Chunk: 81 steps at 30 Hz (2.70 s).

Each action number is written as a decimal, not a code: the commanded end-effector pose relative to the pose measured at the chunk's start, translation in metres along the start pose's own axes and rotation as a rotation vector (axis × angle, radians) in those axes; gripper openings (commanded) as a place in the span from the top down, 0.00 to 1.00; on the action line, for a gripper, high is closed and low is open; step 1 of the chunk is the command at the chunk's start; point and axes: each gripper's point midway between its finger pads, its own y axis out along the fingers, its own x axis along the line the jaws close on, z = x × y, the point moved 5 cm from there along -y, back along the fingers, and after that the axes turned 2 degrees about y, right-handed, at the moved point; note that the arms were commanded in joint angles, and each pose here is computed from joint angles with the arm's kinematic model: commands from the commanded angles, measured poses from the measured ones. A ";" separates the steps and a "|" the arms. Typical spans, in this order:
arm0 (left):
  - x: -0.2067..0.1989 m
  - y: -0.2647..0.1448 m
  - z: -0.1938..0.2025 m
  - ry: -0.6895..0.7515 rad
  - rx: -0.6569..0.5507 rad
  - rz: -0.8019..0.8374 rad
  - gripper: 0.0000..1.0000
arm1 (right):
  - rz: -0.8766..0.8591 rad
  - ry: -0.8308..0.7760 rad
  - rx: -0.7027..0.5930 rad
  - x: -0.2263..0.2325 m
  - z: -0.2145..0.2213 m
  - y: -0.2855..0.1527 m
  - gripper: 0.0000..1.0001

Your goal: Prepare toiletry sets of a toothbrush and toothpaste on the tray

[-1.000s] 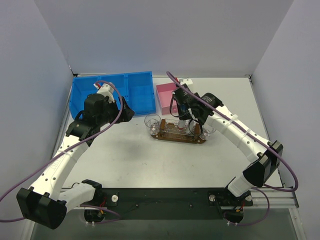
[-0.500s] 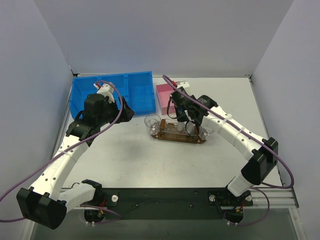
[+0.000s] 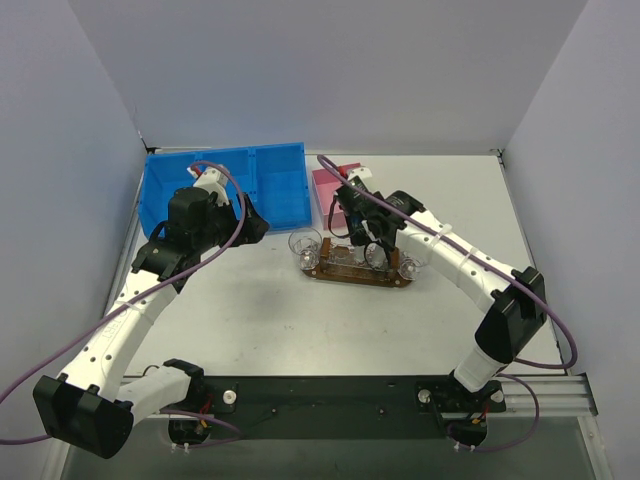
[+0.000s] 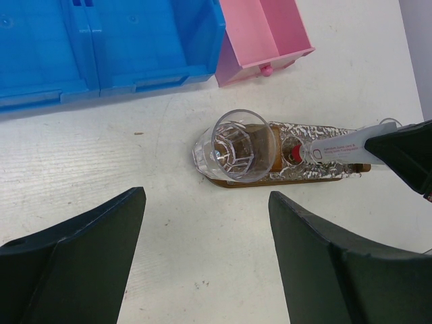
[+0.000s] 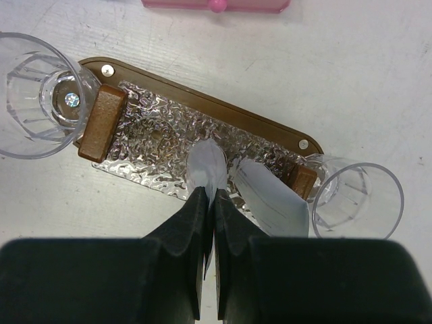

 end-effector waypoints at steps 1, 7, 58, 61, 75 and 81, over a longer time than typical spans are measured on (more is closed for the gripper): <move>-0.006 -0.003 -0.016 0.010 -0.062 0.033 0.16 | -0.005 0.019 -0.024 0.002 -0.001 0.001 1.00; -0.006 -0.002 -0.015 0.010 -0.060 0.031 0.16 | -0.001 0.022 -0.010 0.002 0.005 0.006 1.00; 0.121 -0.033 -0.105 0.020 -0.248 -0.397 0.26 | -0.024 0.087 -0.248 -0.040 -0.057 -0.079 0.50; 0.145 -0.016 -0.110 -0.037 -0.207 -0.356 0.32 | -0.018 0.135 -0.283 -0.057 -0.065 -0.086 0.50; 0.235 0.061 -0.112 0.243 0.078 -0.421 0.52 | 0.013 0.277 -0.347 -0.119 -0.089 -0.091 0.49; 0.262 0.096 -0.113 0.293 0.179 -0.425 0.61 | 0.024 0.332 -0.325 -0.131 -0.090 -0.081 0.49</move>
